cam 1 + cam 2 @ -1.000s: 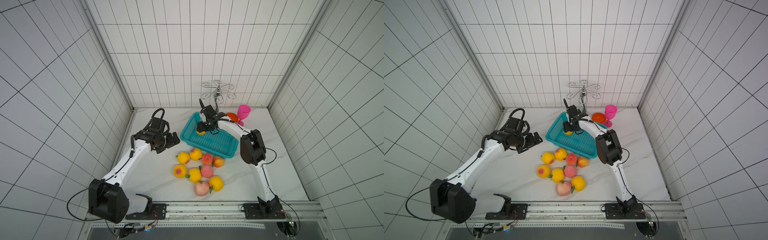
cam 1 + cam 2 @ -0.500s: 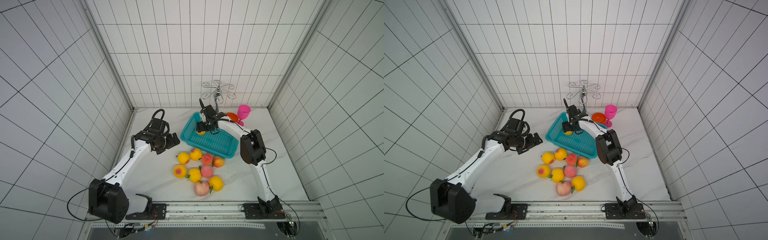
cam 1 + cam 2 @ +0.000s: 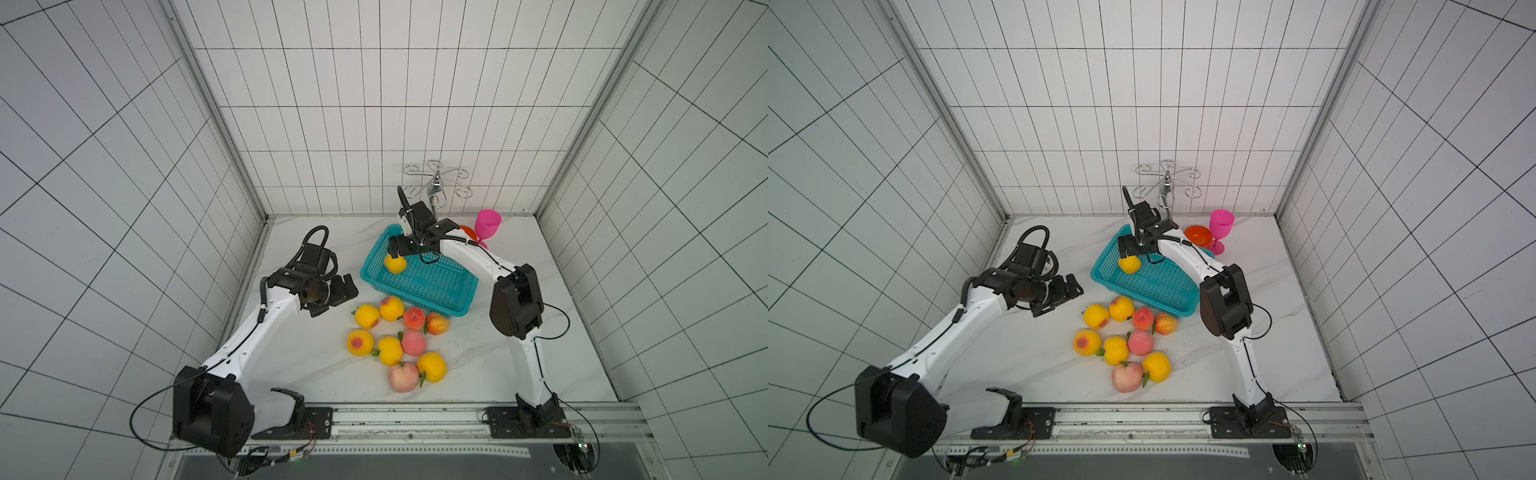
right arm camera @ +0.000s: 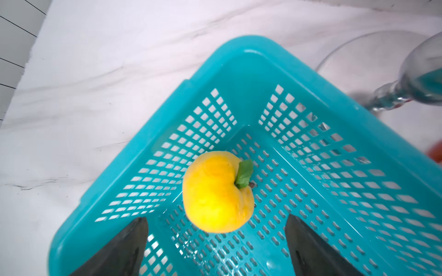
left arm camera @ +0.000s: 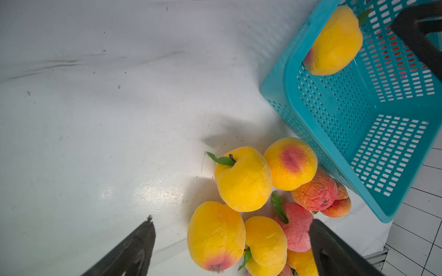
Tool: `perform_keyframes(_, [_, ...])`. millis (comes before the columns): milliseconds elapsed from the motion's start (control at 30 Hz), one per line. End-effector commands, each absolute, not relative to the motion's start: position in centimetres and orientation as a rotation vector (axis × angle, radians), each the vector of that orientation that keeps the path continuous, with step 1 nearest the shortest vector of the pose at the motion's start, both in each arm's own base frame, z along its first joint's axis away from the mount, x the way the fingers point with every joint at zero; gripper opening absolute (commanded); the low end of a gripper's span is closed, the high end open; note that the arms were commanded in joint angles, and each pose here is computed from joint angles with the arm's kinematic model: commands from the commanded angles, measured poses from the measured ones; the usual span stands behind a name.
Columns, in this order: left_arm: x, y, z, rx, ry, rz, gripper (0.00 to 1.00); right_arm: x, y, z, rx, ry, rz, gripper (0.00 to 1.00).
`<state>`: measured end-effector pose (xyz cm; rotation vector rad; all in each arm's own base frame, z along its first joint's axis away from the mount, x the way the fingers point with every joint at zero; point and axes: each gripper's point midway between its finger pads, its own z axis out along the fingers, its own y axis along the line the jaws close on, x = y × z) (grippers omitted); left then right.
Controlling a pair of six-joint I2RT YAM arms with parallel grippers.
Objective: Put the peaches into the basket
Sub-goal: Place the peach in the basket.
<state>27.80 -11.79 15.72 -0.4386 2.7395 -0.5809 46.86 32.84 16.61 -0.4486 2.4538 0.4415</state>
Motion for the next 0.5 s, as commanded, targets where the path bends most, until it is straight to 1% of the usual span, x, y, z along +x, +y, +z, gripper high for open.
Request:
perform_keyframes(0, [26.8, -11.5, 16.1, -0.413, 2.729, -0.585, 0.98, 44.1, 32.6, 18.9, -0.474, 2.434, 0.399, 0.94])
perform_keyframes(233, [25.1, -11.1, 15.3, -0.412, 2.715, -0.592, 0.98, 37.4, 32.0, 21.8, -0.512, 2.42, 0.329, 0.96])
perform_keyframes(333, [24.5, -11.0, 15.1, -0.41, 2.711, -0.597, 0.98, 34.7, 31.1, 22.9, -0.496, 2.423, 0.343, 0.97])
perform_keyframes(467, [23.5, -11.0, 15.5, -0.396, 2.702, -0.608, 0.98, 31.5, 28.6, 23.1, -0.44, 2.46, 0.356, 0.97])
